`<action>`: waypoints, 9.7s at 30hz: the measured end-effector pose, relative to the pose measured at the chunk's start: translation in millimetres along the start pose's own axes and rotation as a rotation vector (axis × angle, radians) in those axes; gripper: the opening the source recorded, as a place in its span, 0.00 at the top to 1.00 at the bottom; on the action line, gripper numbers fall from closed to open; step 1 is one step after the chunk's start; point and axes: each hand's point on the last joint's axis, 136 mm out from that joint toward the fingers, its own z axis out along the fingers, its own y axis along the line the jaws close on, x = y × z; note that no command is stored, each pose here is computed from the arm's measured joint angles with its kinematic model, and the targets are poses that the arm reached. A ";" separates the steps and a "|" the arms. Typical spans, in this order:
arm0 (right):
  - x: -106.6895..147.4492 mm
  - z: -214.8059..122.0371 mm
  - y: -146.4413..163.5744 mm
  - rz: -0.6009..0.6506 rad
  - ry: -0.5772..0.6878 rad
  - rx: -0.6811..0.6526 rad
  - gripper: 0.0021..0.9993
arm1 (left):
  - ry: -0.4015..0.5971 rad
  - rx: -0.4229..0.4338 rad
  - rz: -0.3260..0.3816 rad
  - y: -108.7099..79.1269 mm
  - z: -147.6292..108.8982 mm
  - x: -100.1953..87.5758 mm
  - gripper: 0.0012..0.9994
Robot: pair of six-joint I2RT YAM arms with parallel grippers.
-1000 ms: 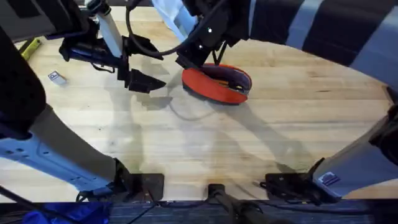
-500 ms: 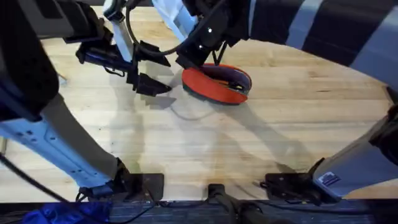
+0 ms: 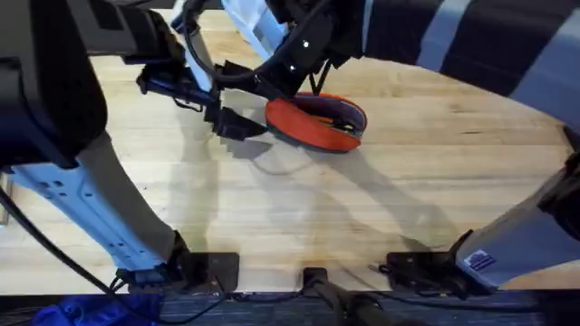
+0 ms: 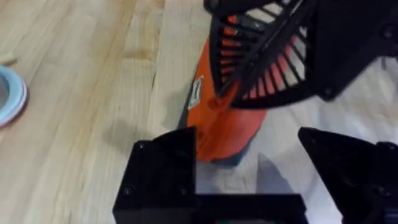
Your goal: Unzip the bag, pick up the pens from the table one at a time and place them inside, then zip the bag closed.
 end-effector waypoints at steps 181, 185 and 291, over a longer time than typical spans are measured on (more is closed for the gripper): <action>15.3 16.4 -6.4 0.840 0.045 0.106 0.44 | -0.001 -0.170 -0.214 16.7 -64.9 31.3 0.00; 14.1 16.4 -2.7 0.834 0.045 0.101 0.53 | -0.001 -0.170 -0.214 16.7 -64.8 31.4 0.00; 49.6 -6.8 -19.5 0.792 0.168 0.121 0.97 | 0.041 0.030 0.029 3.7 25.3 -4.2 0.96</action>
